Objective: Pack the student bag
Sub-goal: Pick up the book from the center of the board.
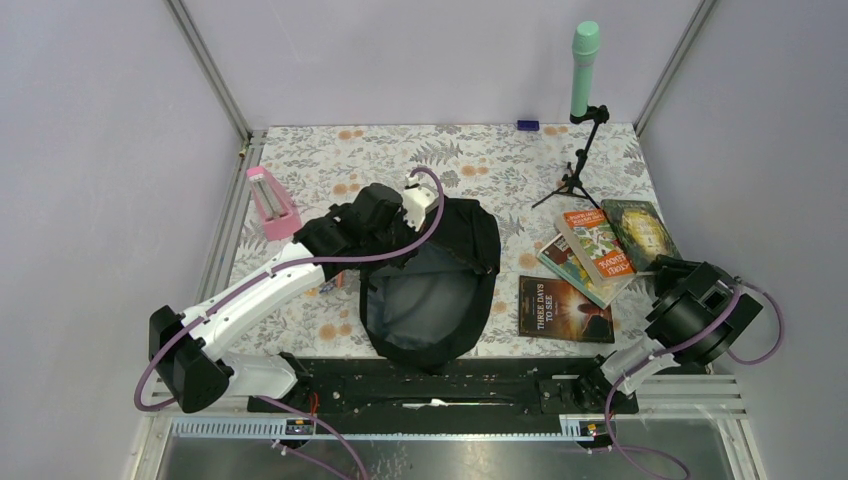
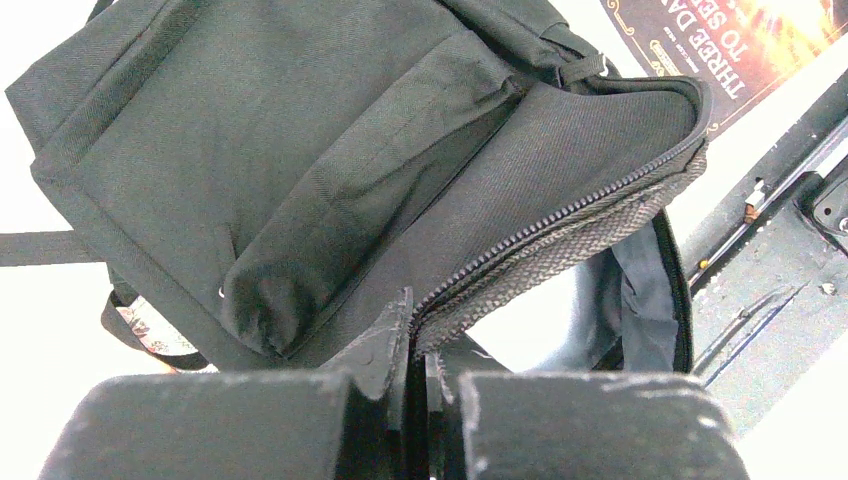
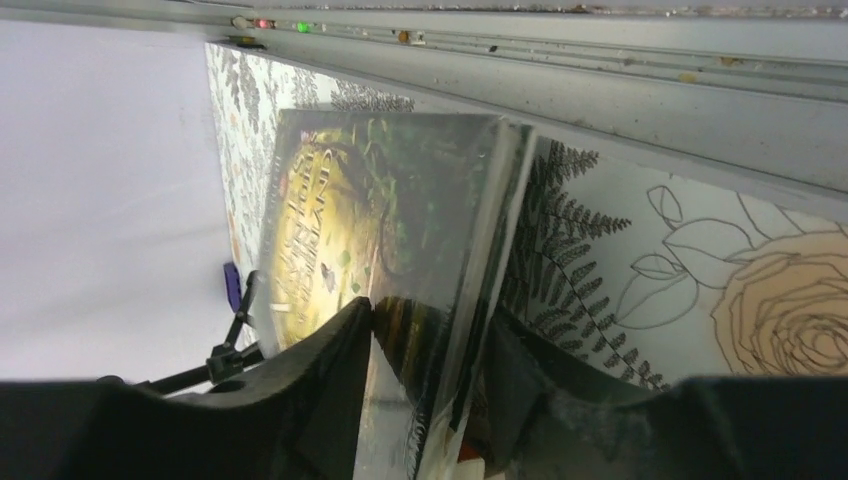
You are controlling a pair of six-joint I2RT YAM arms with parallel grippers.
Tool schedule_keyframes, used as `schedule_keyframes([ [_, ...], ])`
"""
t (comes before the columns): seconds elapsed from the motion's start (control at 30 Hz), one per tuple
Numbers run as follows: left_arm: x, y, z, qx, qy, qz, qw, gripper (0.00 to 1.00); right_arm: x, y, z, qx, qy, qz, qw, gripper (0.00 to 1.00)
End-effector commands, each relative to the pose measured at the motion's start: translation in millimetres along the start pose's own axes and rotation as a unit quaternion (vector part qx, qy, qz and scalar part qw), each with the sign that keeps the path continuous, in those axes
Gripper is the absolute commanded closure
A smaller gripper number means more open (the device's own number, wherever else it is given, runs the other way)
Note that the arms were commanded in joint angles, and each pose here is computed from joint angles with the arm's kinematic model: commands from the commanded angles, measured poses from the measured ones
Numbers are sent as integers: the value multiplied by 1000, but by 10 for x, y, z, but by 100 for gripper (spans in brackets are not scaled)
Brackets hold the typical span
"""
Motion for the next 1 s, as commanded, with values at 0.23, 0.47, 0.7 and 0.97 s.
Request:
schedule_keyframes([
  [0.23,226,68,165,13,-58,-4,998,100,68,195,3,78,-18,-8,997,73],
  [0.47,221,80,157,14,-56,-3,998,100,92,443,230,136,-49,10,990,87],
  [0.7,219,82,151,11,-56,0,998,100,101,742,500,175,-63,43,982,100],
  [0.97,225,93,165,11,-58,2,998,100,99,994,750,206,-73,89,972,100],
])
Point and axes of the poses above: each gripper's point midway between its finger pads, its own z axis back along the fingers, its own y axis along the line the jaws close on, x = y × z, the point moved 7 cm from there along z, back along the fingers, and after that the axes turned 12 degrees about -z, right-handed, at the moved point
